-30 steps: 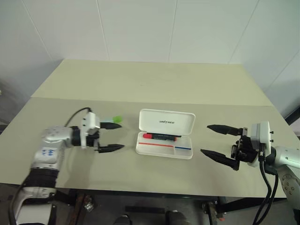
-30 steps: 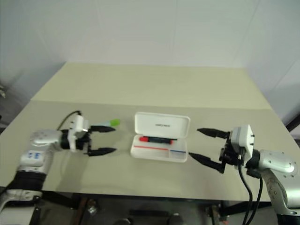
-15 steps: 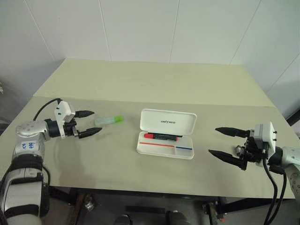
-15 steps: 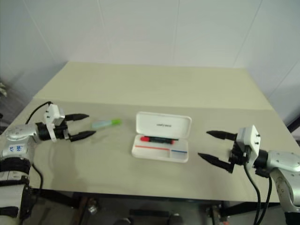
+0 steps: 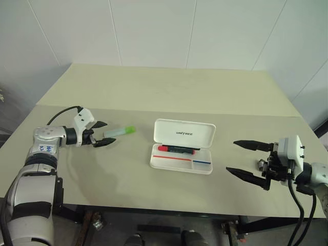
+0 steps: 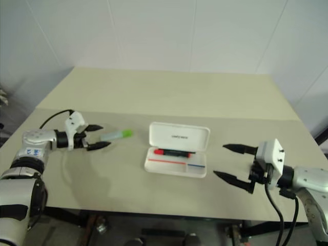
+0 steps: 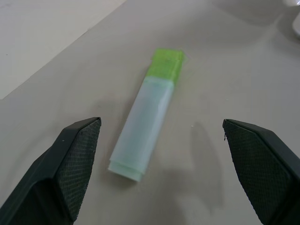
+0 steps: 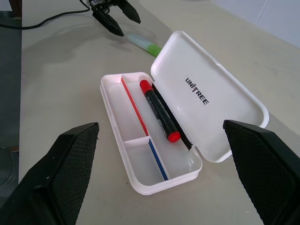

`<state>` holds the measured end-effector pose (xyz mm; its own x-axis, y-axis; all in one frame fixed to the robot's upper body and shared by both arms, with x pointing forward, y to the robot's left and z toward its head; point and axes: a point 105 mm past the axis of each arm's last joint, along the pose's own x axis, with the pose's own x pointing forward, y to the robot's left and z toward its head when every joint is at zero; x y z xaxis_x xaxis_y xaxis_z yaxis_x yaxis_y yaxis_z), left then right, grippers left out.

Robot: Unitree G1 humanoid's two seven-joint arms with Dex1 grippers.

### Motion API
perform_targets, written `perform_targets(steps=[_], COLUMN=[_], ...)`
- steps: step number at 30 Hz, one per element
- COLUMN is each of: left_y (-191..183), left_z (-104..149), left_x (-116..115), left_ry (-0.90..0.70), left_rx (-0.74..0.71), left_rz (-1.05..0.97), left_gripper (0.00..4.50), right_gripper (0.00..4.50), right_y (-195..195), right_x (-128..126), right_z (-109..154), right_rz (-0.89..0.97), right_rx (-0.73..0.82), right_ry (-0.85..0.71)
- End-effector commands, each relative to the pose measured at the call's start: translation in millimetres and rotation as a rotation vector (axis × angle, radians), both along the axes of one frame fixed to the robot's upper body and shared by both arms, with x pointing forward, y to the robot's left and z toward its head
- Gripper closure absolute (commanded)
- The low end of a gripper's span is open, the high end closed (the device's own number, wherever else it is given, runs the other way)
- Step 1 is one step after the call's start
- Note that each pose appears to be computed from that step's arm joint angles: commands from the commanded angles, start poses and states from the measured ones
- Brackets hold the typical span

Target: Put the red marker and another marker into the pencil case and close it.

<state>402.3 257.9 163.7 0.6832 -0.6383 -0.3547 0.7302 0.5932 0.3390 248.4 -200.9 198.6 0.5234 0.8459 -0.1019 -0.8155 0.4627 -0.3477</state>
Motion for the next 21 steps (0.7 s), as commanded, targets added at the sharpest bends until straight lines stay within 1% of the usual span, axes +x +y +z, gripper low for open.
perform_targets(steps=[1, 8, 15, 21], left_y=[0.2, -10.7, -26.9, -33.6], left_z=[9.3, -1.9, -13.4, -22.9], left_x=[9.5, 18.9, 20.4, 20.1], left_ry=[-0.03, 0.015, 0.08, 0.134], left_rx=[0.022, -0.006, -0.056, -0.087], left_rz=[0.056, 0.108, 0.086, 0.089], left_gripper=[0.04, 0.04, 0.04, 0.04], right_gripper=[0.0, 0.0, 0.0, 0.0], right_y=[2.5, 3.6, 1.2, 2.0], right_x=[-9.2, -21.0, -33.1, -42.9], right_z=[16.4, 22.7, 29.7, 35.2], right_rz=[0.0, -0.031, -0.069, -0.099], right_rx=[-0.007, -0.012, -0.026, -0.04], right_ry=[-0.053, -0.059, -0.066, -0.074])
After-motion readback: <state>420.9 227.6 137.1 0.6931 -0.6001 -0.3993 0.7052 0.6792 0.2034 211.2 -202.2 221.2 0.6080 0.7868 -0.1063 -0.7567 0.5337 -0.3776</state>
